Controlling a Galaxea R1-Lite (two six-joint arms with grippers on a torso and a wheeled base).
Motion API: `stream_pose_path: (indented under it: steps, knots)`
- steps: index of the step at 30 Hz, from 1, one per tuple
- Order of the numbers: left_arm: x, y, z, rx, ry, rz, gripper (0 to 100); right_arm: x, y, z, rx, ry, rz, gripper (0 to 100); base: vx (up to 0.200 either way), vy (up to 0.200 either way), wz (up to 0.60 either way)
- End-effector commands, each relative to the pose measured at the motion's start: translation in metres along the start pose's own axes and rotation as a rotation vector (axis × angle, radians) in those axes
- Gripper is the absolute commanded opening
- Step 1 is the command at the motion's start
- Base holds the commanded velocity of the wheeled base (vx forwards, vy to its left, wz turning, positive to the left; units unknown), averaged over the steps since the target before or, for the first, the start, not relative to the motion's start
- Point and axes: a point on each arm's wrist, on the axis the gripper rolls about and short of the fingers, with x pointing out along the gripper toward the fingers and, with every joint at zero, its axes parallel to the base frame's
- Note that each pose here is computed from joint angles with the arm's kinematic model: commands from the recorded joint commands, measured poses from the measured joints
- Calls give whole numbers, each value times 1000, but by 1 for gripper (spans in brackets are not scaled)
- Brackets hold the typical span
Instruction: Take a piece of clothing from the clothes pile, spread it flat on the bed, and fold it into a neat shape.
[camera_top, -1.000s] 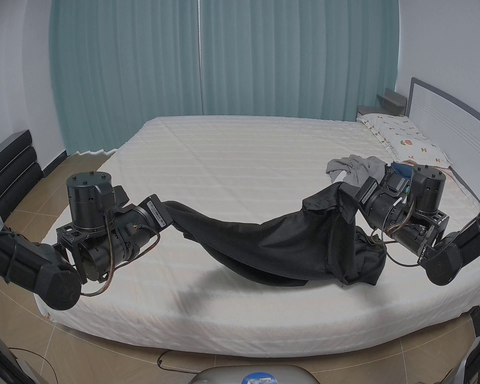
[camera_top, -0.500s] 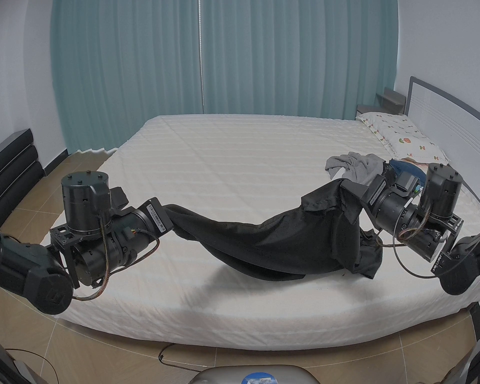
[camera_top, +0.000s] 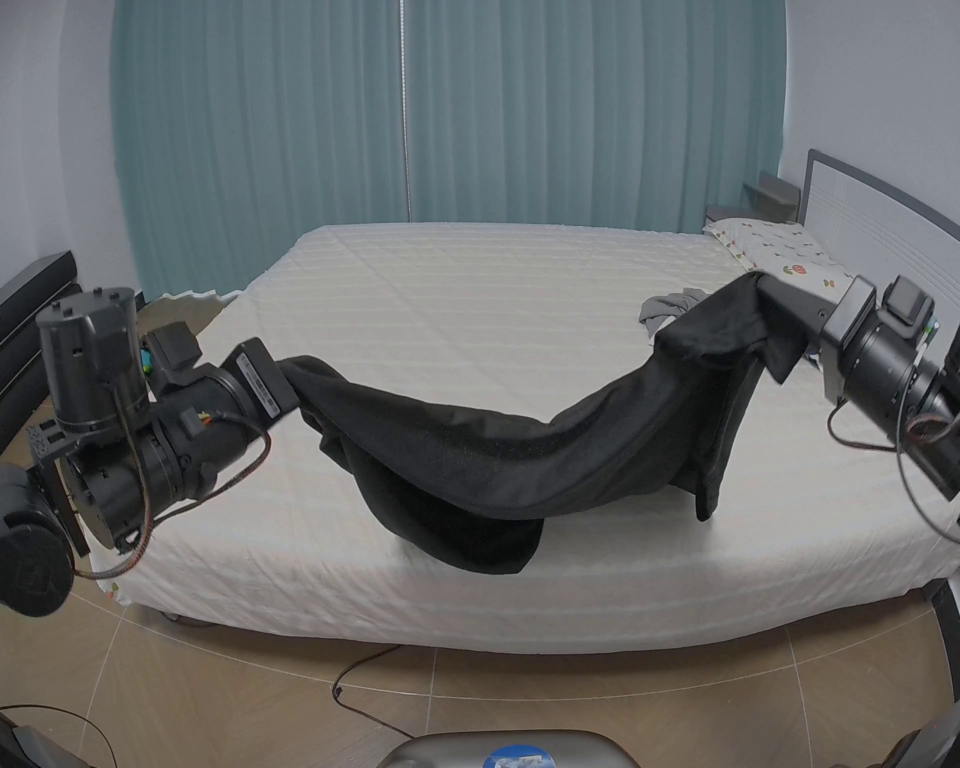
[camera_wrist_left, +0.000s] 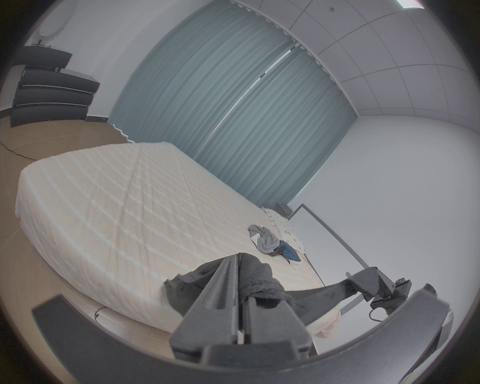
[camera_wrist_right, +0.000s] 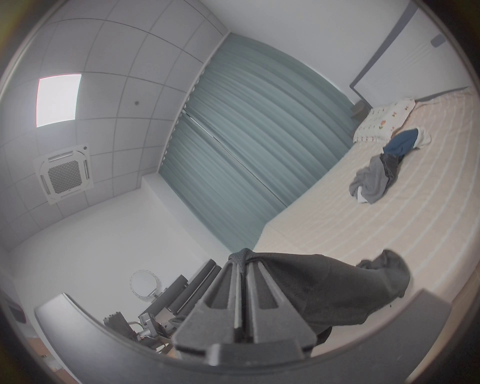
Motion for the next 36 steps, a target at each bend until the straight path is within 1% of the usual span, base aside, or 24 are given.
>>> stream_pose_path:
  steps: [1, 2, 3, 5, 6, 7, 9, 10, 11, 12, 14, 15, 16, 17, 20, 23, 25, 26, 31, 32, 33, 34, 36]
  knots:
    - [-5, -19, 52, -13, -103, 11, 0, 8, 39, 68, -32, -132, 17, 0, 0, 0, 0]
    - [-4, -20, 56, -13, -103, 18, 0, 11, 40, 71, -31, -135, 14, 0, 0, 0, 0]
    - [-4, -23, 68, -18, -107, 33, 0, 23, 41, 81, -36, -149, -1, 0, 0, 0, 0]
    - [2, -25, 81, -22, -123, 50, 0, 40, 39, 93, -44, -174, -24, 0, 0, 0, 0]
    - [3, -25, 82, -22, -123, 52, 0, 41, 38, 93, -45, -175, -27, 0, 0, 0, 0]
    - [19, -21, 88, -27, -130, 80, 0, 56, 33, 103, -52, -189, -51, 0, 0, 0, 0]
    - [35, -15, 89, -25, -124, 107, 0, 76, 21, 102, -52, -160, -104, 0, 0, 0, 0]
    - [35, -15, 89, -25, -124, 107, 0, 76, 21, 102, -52, -160, -104, 0, 0, 0, 0]
    - [53, -5, 83, -21, -100, 140, 0, 98, 1, 91, -55, -121, -166, 0, 0, 0, 0]
    - [54, -5, 83, -21, -100, 142, 0, 99, 0, 90, -55, -117, -171, 0, 0, 0, 0]
    - [74, 6, 79, -24, -77, 171, 0, 124, -23, 84, -60, -136, -240, 0, 0, 0, 0]
    - [82, 11, 77, -27, -69, 187, 0, 132, -29, 81, -60, -140, -251, 0, 0, 0, 0]
    - [85, 13, 76, -27, -66, 191, 0, 134, -32, 80, -61, -141, -256, 0, 200, 0, 0]
    - [98, 22, 71, -26, -48, 218, 0, 147, -43, 73, -60, -137, -266, 0, 200, 0, 0]
    - [116, 35, 68, -33, -42, 244, 0, 163, -59, 62, -62, -147, -254, 0, 200, 0, 0]
    - [132, 43, 67, -38, -38, 260, 0, 175, -74, 54, -74, -166, -243, 0, 200, 0, 0]
    - [138, 47, 66, -40, -37, 266, 0, 178, -77, 52, -78, -172, -241, 0, 200, 0, 0]
    - [147, 52, 63, -41, -31, 277, 0, 182, -86, 51, -82, -173, -252, 0, 200, 0, 0]
    - [165, 68, 52, -43, 1, 309, 0, 193, -105, 36, -80, -153, -271, 0, 200, 0, 0]
    - [174, 73, 46, -42, 12, 316, 0, 196, -113, 30, -80, -147, -278, 0, 200, 0, 0]
    - [175, 74, 46, -43, 11, 317, 0, 197, -115, 28, -79, -145, -283, 0, 200, 0, 0]
    - [188, 81, 39, -44, 24, 327, 0, 200, -126, 19, -78, -129, -300, 0, 200, 0, 0]
    - [204, 88, 30, -45, 30, 339, 0, 205, -138, 9, -75, -109, -323, 0, 200, 0, 0]
